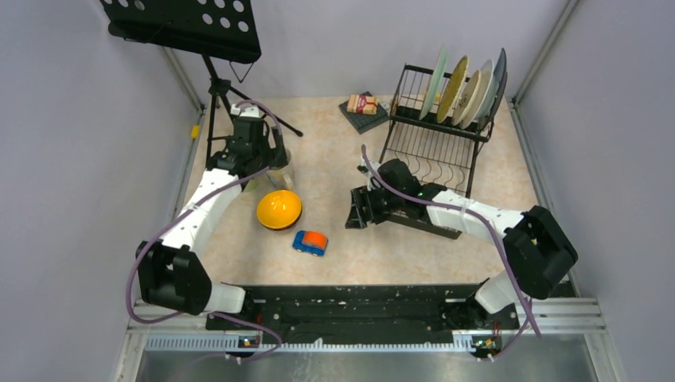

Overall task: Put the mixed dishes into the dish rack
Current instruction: Move the dish rack to the center of the board.

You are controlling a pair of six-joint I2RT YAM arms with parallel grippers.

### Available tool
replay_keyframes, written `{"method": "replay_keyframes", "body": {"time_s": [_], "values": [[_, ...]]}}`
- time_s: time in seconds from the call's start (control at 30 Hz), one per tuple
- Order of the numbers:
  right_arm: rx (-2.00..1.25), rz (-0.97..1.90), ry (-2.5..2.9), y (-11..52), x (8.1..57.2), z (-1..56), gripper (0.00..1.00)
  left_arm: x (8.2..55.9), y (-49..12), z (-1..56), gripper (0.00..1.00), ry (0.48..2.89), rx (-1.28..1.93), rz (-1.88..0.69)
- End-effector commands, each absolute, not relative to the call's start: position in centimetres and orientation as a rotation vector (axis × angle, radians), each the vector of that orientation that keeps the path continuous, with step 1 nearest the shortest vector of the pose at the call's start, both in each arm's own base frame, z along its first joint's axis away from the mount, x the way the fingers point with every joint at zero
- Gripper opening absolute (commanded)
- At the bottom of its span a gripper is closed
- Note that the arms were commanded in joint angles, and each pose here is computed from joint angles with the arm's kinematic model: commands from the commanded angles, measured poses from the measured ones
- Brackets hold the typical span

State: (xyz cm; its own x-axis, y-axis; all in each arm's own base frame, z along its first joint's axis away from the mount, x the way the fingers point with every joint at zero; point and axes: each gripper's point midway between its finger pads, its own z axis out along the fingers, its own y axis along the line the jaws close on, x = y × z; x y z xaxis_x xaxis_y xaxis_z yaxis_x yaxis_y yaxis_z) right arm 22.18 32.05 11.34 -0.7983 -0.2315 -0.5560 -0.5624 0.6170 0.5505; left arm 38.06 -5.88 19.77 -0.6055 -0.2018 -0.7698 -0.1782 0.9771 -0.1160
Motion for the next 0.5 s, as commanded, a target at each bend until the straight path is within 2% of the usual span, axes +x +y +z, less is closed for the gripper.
{"method": "replay_keyframes", "body": {"time_s": [0.0, 0.23, 0.47], "values": [[-0.536, 0.789, 2.446, 30.0, 24.3, 9.6, 0.68, 38.7, -6.4, 19.3, 0.96, 2.228, -0.273, -0.094], [-0.438, 0.526, 2.482, 26.5, 26.6, 7.9, 0.70, 38.9, -6.1, 17.9, 0.92, 2.261, -0.298, -0.090], [-0.342, 0.463, 2.477, 24.1, 28.2, 7.7, 0.71, 39.1, -6.1, 16.8, 0.92, 2.285, -0.307, -0.102]]}}
